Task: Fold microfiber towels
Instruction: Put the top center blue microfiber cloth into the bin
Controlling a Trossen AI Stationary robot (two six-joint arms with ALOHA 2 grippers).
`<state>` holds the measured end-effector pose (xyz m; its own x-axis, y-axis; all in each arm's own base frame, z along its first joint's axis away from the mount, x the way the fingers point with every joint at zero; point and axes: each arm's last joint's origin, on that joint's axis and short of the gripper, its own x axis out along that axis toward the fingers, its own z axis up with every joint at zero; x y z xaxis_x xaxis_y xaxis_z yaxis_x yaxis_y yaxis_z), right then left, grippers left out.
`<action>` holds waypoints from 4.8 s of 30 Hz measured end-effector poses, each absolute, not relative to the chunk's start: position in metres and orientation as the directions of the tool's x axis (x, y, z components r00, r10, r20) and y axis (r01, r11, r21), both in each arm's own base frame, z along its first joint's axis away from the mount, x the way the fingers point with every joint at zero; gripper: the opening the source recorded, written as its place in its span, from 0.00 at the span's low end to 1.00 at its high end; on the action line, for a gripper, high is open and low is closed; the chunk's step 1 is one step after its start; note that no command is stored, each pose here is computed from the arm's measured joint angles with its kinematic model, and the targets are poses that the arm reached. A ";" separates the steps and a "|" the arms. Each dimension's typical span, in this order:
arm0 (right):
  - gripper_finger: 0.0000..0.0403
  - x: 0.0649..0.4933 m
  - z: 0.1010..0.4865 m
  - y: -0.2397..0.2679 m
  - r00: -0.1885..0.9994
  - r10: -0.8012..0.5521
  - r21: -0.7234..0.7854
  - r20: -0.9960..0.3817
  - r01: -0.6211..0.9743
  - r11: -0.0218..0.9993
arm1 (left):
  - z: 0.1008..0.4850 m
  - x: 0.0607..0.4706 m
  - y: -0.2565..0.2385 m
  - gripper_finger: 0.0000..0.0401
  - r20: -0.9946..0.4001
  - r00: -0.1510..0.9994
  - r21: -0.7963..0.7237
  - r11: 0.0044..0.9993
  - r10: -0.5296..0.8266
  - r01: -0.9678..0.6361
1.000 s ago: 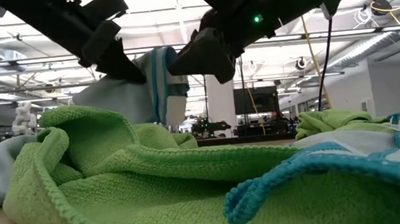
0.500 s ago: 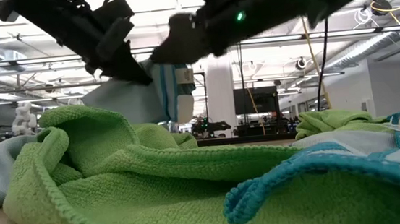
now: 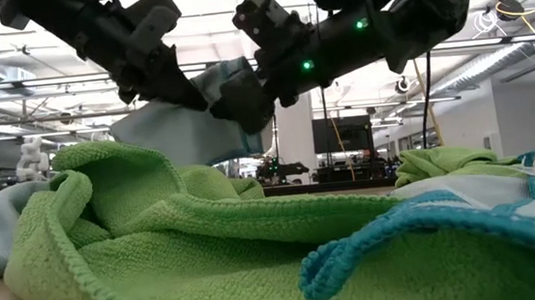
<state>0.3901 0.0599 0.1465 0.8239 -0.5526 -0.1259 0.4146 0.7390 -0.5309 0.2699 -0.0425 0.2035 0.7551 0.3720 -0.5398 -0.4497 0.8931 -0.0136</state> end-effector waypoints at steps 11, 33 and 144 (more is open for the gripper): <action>0.12 0.388 0.141 0.065 0.822 -0.541 -0.610 -0.177 0.340 0.716 | 0.199 0.266 -0.042 0.05 -0.579 0.722 0.056 0.901 0.380 -0.429; 0.03 0.370 0.181 0.067 0.892 -0.289 -0.468 -0.347 0.102 0.878 | 0.191 0.266 -0.061 0.15 -0.630 0.731 0.158 0.965 0.260 -0.207; 0.03 0.455 0.205 -0.177 0.932 -0.070 0.274 -0.356 0.175 0.946 | 0.241 0.173 0.122 0.04 -0.858 0.387 0.267 0.937 0.338 -0.227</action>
<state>0.4549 -0.1770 0.2054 0.9320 -0.0697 -0.3557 0.1753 0.9456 0.2740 0.1731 0.1218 0.2412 0.3873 0.3381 -0.8577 -0.2272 0.9367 0.2666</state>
